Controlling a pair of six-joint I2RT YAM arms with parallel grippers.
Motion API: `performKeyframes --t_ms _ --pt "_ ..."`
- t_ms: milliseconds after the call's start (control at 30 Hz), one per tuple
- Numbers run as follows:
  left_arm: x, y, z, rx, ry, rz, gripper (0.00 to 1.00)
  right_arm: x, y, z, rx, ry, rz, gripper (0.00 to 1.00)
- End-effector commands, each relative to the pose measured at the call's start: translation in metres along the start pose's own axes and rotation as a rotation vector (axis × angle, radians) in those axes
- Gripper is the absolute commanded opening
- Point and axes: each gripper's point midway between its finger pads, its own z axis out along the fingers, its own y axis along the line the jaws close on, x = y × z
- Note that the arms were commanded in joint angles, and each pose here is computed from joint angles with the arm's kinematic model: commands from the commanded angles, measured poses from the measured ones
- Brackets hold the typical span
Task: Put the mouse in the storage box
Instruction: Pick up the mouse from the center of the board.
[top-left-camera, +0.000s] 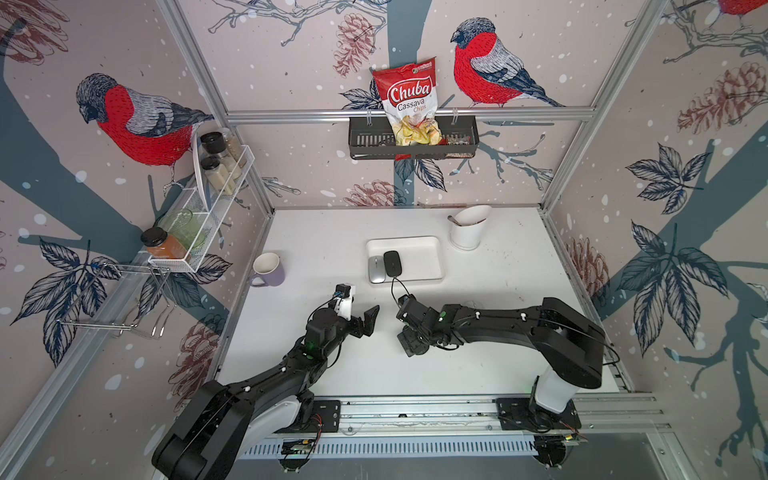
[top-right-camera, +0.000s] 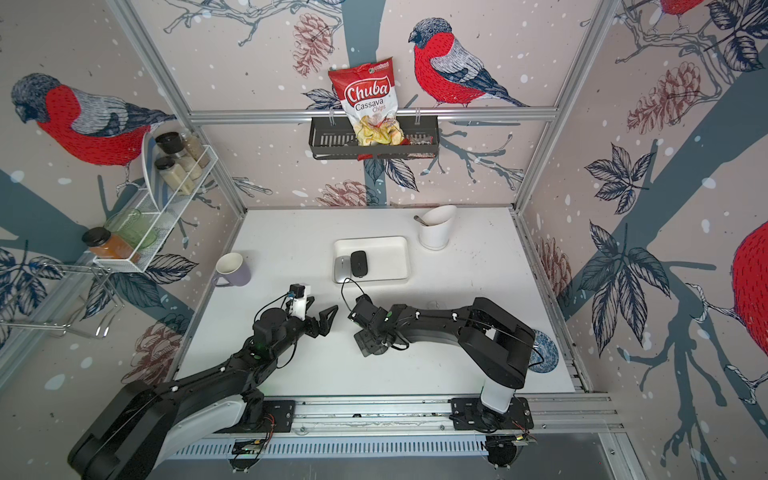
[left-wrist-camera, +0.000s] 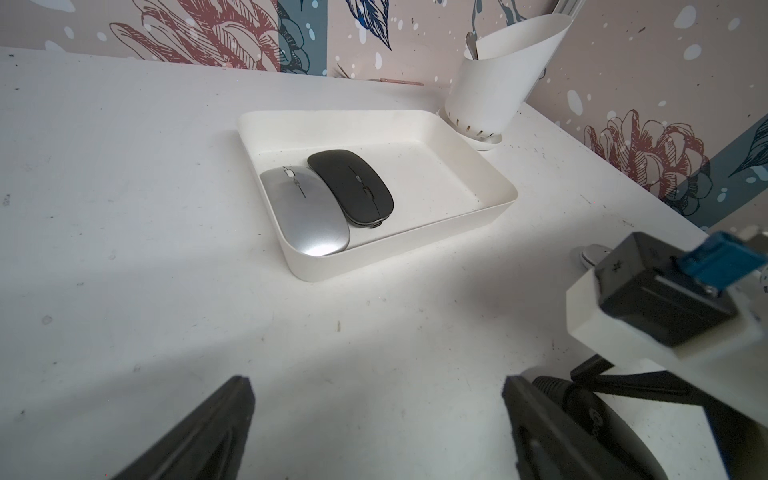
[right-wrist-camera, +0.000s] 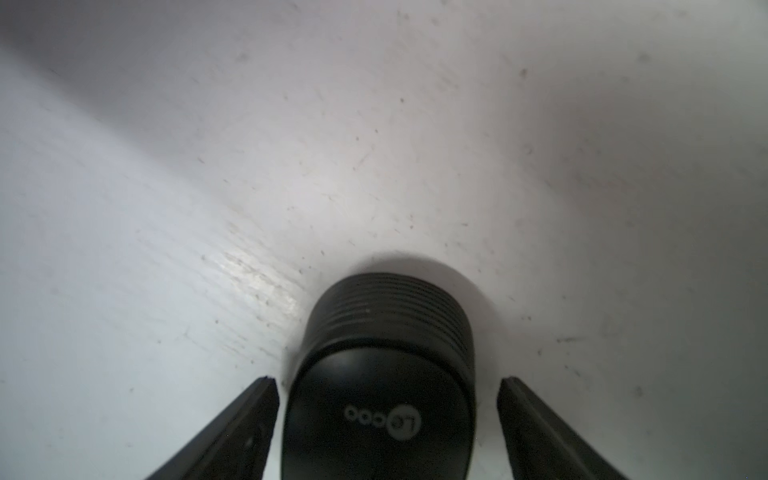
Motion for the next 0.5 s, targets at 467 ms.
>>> performKeyframes --t_ms 467 --pt "-0.006 -0.006 0.001 0.033 -0.023 0.002 0.97 -0.031 -0.013 -0.019 0.049 -0.097 0.06 0.66"
